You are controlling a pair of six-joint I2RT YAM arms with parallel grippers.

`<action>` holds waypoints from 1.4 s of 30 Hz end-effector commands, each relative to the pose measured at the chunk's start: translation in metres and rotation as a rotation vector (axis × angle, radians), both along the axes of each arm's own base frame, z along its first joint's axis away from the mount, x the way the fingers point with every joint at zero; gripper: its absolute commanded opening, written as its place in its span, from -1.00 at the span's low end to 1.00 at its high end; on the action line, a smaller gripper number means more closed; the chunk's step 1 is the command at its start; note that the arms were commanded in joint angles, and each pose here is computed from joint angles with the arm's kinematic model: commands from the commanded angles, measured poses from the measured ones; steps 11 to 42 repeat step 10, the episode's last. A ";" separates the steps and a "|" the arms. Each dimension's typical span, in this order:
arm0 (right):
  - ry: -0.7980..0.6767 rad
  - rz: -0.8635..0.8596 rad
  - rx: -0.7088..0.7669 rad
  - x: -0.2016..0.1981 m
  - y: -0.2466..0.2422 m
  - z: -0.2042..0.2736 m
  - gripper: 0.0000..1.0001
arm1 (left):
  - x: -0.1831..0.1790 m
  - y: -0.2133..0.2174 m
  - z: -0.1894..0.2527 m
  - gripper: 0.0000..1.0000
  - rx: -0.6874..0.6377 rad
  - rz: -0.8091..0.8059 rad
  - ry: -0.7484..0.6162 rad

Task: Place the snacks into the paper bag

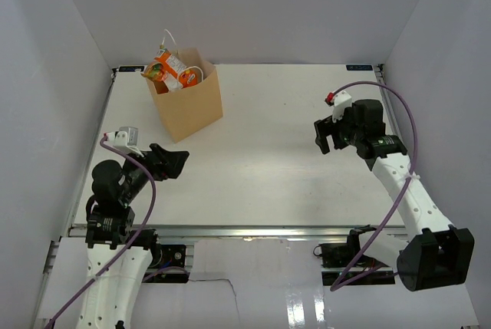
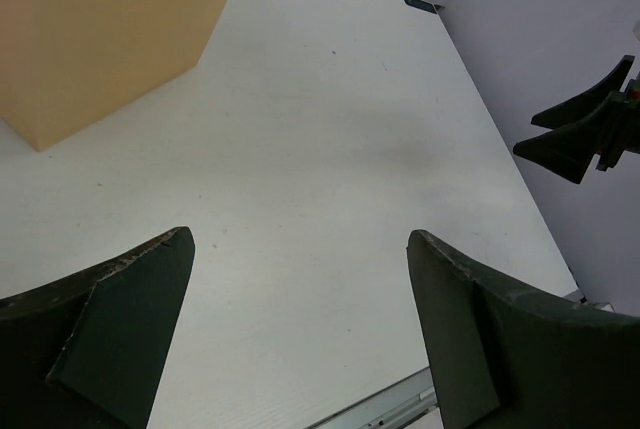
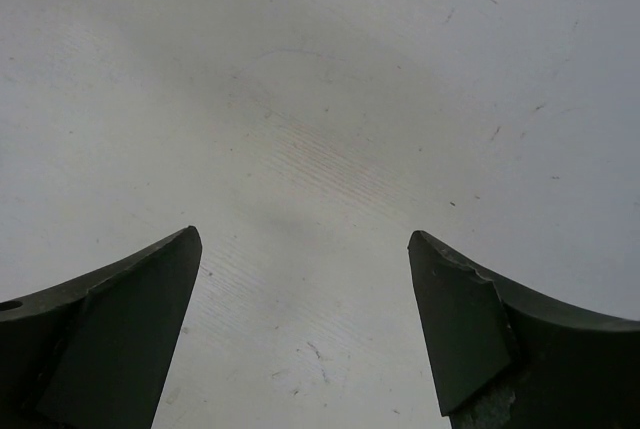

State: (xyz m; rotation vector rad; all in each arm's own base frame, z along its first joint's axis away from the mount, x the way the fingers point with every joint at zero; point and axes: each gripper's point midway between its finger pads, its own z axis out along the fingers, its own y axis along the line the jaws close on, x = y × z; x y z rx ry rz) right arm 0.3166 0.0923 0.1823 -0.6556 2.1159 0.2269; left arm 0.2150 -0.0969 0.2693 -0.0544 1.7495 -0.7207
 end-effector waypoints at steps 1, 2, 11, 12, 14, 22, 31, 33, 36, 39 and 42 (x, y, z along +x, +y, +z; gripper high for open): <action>-0.035 -0.082 -0.014 -0.001 -0.015 0.018 0.80 | -0.004 -0.003 -0.002 0.96 -0.005 -0.019 0.019; -0.045 -0.081 -0.012 -0.004 -0.016 0.021 0.80 | -0.004 -0.003 -0.002 0.96 -0.004 -0.017 0.022; -0.092 -0.037 -0.013 -0.010 -0.015 0.034 0.80 | -0.006 0.001 -0.004 0.96 0.003 0.007 0.031; -0.092 -0.037 -0.013 -0.010 -0.015 0.034 0.80 | -0.006 0.001 -0.004 0.96 0.003 0.007 0.031; -0.092 -0.037 -0.013 -0.010 -0.015 0.034 0.80 | -0.006 0.001 -0.004 0.96 0.003 0.007 0.031; -0.092 -0.037 -0.013 -0.010 -0.015 0.034 0.80 | -0.006 0.001 -0.004 0.96 0.003 0.007 0.031; -0.092 -0.037 -0.013 -0.010 -0.015 0.034 0.80 | -0.006 0.001 -0.004 0.96 0.003 0.007 0.031; -0.092 -0.037 -0.013 -0.010 -0.015 0.034 0.80 | -0.006 0.001 -0.004 0.96 0.003 0.007 0.031; -0.092 -0.037 -0.013 -0.010 -0.015 0.034 0.80 | -0.006 0.001 -0.004 0.96 0.003 0.007 0.031; -0.092 -0.037 -0.013 -0.010 -0.015 0.034 0.80 | -0.006 0.001 -0.004 0.96 0.003 0.007 0.031; -0.092 -0.037 -0.013 -0.010 -0.015 0.034 0.80 | -0.006 0.001 -0.004 0.96 0.003 0.007 0.031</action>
